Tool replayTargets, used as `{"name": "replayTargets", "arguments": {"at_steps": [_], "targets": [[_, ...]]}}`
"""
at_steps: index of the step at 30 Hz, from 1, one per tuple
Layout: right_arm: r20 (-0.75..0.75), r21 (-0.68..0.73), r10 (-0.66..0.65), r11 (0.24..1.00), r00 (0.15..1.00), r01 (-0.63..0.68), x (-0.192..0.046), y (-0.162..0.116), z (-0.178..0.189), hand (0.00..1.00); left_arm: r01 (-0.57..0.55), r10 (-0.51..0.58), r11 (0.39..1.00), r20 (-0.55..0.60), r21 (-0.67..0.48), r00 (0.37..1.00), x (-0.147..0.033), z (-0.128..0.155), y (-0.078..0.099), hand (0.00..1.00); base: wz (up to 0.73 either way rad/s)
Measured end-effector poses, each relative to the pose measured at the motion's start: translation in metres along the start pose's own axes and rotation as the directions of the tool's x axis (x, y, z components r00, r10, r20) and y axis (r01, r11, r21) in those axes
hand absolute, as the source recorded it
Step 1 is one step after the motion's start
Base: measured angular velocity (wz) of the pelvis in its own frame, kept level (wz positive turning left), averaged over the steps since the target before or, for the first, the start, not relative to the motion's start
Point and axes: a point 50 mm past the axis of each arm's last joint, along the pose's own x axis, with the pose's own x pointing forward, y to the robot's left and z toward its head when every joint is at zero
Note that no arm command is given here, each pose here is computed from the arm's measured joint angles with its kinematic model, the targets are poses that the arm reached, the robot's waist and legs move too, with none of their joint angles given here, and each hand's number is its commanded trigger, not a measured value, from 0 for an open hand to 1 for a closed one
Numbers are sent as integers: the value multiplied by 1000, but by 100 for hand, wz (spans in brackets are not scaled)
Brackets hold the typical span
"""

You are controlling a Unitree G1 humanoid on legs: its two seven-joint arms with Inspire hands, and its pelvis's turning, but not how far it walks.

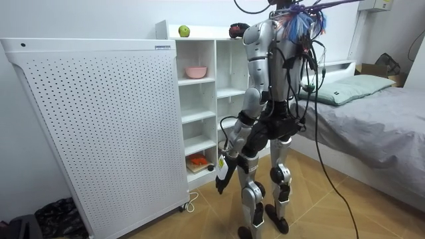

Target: Arrange fruit in the closet

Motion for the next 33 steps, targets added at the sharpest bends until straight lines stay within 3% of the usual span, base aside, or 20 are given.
{"name": "replayTargets", "arguments": {"at_steps": [12, 20, 26, 33], "targets": [[37, 7, 18, 1000, 999, -18, 3, 3, 9, 100, -11, 11, 1000, 16, -1, 1000, 1, 6, 3, 0, -3], [119, 62, 154, 985, 981, -162, -9, 31, 29, 100, -42, 41, 999, 48, 11, 998, 2, 16, 5, 0, -7], [145, 193, 308, 923, 940, -332, -35, 60, 31, 100, -50, 48, 998, 66, 35, 997, 3, 22, 4, 0, -5], [122, 425, 479, 766, 869, -482, -61, 101, 15, 100, -41, 36, 997, 83, 66, 996, 5, 32, 4, 0, -8]]}}
